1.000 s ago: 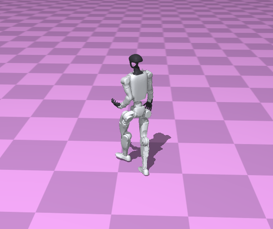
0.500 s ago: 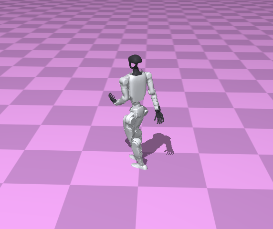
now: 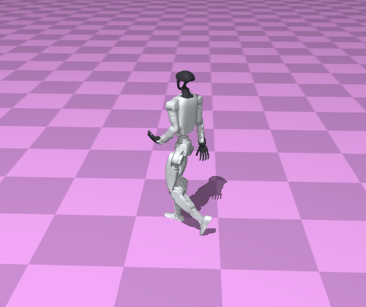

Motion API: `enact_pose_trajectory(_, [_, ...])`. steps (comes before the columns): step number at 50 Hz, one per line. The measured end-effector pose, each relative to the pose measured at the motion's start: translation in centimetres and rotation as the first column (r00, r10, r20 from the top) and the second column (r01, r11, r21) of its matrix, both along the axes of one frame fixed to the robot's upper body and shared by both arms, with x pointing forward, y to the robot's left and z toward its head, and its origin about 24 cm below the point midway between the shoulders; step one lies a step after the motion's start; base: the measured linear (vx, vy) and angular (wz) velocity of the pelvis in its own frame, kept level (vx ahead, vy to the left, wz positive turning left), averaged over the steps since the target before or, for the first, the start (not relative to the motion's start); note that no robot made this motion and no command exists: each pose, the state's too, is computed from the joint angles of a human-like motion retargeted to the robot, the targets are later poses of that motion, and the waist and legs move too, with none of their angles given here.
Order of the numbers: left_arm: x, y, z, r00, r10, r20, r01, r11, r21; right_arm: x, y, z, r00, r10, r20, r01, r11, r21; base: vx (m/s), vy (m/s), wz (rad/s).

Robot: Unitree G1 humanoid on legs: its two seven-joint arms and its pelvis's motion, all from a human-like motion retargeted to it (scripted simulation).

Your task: Walk run

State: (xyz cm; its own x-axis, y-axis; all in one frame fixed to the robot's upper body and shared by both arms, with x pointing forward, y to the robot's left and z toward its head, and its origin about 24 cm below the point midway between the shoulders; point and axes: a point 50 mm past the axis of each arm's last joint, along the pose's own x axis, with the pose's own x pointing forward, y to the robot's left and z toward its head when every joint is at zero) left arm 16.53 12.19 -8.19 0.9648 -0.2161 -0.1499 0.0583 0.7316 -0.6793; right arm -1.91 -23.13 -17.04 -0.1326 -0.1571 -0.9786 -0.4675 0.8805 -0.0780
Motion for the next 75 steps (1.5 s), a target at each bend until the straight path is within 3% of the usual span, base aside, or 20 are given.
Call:
enact_pose_trajectory(10, [0.5, 0.8, 0.8, 0.995, 0.088, 0.036, -0.089, 0.996, 0.009, 14.3, -1.1, 1.8, 0.853, 0.234, 0.466, -0.217, 0.972, -0.091, 0.54, -0.18, -0.33])
enact_pose_trajectory(17, [0.1, 0.6, 0.6, 0.987, 0.159, 0.016, -0.158, 0.986, -0.046, 18.0, -1.5, 3.3, 0.769, 0.268, 0.58, -0.231, 0.963, -0.138, 0.65, -0.11, 0.14])
enact_pose_trajectory(23, [-0.5, 1.7, 0.2, 0.986, 0.169, -0.006, -0.169, 0.986, -0.013, 14.6, -0.5, 1.7, 0.854, 0.245, 0.46, -0.24, 0.968, -0.07, 0.8, -0.07, -0.46])
enact_pose_trajectory(30, [-0.8, 3.0, -0.4, 0.973, 0.224, -0.06, -0.224, 0.975, 0.001, 4.2, 1.1, -0.3, 0.96, 0.203, 0.194, -0.193, 0.979, -0.073, 0.88, 0.02, 0.16])
enact_pose_trajectory(37, [3.3, 2.7, 2.1, 0.985, 0.154, 0.078, -0.156, 0.988, 0.018, -3.3, 2.7, -0.1, 1.0, -0.021, 0.001, 0.021, 1.0, 0.012, 0.63, 0.03, 0.57])
enact_pose_trajectory(45, [5.2, 1.5, 4.1, 0.976, 0.124, 0.182, -0.123, 0.992, -0.016, -6.9, 2.9, 0.4, 0.996, -0.012, -0.093, 0.014, 1.0, 0.021, 0.57, 0.0, 1.25])
enact_pose_trajectory(58, [3.3, 2.2, 2.4, 0.99, 0.092, 0.109, -0.094, 0.995, 0.019, -5.1, 1.9, 0.1, 0.999, -0.034, -0.042, 0.034, 0.999, -0.005, 0.64, -0.18, 0.76])
enact_pose_trajectory(68, [0.9, 0.3, 0.6, 1.0, 0.023, 0.02, -0.023, 1.0, 0.003, -4.3, -0.4, 0.6, 0.965, -0.261, -0.011, 0.26, 0.964, -0.049, 0.7, -0.22, 1.37])
enact_pose_trajectory(75, [1.6, 1.2, 1.4, 0.997, 0.027, 0.071, -0.028, 1.0, 0.01, 2.3, -2.9, 0.6, 0.983, -0.124, 0.136, 0.138, 0.985, -0.102, 0.54, -0.27, 1.1])
